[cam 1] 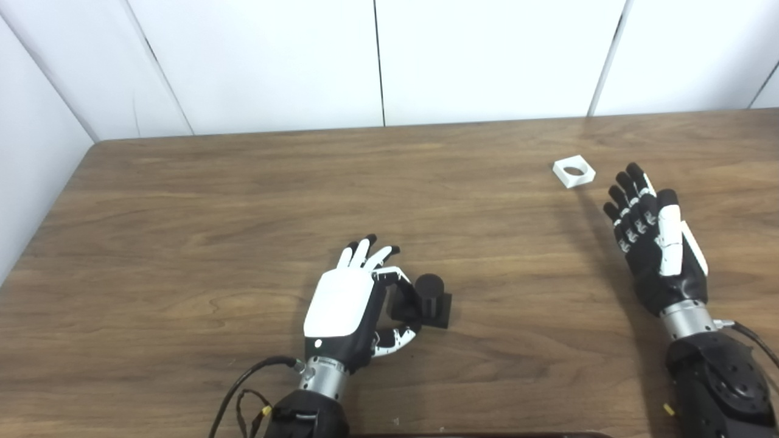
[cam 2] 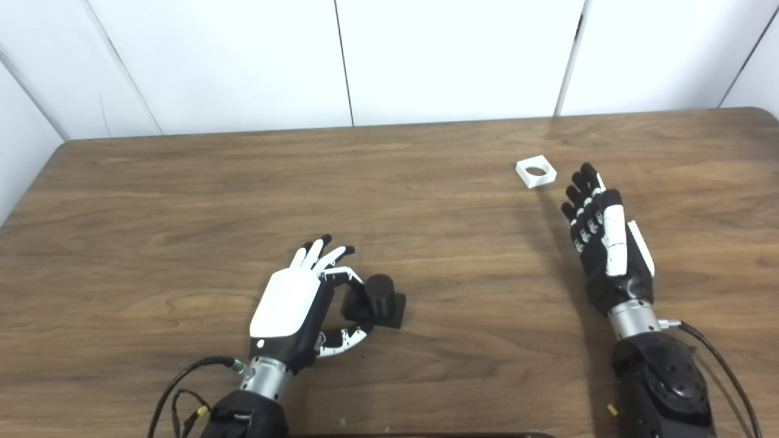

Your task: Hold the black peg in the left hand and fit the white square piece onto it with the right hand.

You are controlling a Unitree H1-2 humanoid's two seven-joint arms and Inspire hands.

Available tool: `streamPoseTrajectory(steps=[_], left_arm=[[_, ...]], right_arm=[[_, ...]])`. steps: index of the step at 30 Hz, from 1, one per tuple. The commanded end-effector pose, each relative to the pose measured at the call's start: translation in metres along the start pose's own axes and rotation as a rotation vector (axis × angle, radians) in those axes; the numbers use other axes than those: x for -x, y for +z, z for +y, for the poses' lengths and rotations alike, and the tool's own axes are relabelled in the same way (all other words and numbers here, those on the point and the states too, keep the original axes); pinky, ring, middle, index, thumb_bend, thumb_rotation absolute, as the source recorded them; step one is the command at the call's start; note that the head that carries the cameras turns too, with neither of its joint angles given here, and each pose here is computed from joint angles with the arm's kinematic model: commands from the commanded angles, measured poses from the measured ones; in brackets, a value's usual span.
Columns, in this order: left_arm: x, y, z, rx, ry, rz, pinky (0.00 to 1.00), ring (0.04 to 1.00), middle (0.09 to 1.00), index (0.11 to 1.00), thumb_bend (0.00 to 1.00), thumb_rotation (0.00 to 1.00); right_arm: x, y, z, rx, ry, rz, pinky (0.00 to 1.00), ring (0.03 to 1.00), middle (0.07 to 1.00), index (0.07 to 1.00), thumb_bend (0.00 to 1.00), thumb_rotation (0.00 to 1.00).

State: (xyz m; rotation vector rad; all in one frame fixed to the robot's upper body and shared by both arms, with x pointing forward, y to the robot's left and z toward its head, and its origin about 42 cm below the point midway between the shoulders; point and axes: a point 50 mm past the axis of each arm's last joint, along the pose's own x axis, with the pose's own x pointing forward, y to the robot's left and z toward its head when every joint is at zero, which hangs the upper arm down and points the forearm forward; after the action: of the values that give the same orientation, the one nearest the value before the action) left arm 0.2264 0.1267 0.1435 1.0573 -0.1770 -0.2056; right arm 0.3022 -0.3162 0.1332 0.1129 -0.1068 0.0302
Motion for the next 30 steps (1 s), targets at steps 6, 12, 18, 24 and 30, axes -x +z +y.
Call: streamPoseTrajectory(steps=[6,12,18,24,30], left_arm=[[0.008,0.005,-0.008,0.021,-0.030,-0.002,1.00,1.000,0.897,0.488,0.52,0.07],[0.010,0.008,-0.002,0.037,-0.007,-0.011,1.00,1.000,0.892,0.488,0.52,0.07],[0.012,0.014,0.010,0.048,0.030,-0.032,1.00,1.000,0.884,0.489,0.52,0.07],[0.015,0.019,0.025,0.035,0.031,-0.049,1.00,1.000,0.896,0.555,0.88,0.20],[0.019,0.023,0.036,0.009,0.025,-0.057,1.00,1.000,0.909,0.606,0.95,0.26]], right_arm=[[0.001,-0.003,0.002,-0.026,0.007,0.006,1.00,1.000,1.000,1.000,0.53,1.00],[0.001,-0.005,0.002,-0.012,0.004,0.008,1.00,1.000,1.000,1.000,0.53,1.00],[0.001,-0.007,0.003,-0.024,0.007,0.013,1.00,1.000,1.000,1.000,0.54,1.00],[0.002,-0.008,0.003,-0.031,0.001,0.015,1.00,1.000,1.000,1.000,0.53,1.00],[0.002,-0.010,0.003,-0.028,0.000,0.019,1.00,1.000,1.000,1.000,0.55,1.00]])
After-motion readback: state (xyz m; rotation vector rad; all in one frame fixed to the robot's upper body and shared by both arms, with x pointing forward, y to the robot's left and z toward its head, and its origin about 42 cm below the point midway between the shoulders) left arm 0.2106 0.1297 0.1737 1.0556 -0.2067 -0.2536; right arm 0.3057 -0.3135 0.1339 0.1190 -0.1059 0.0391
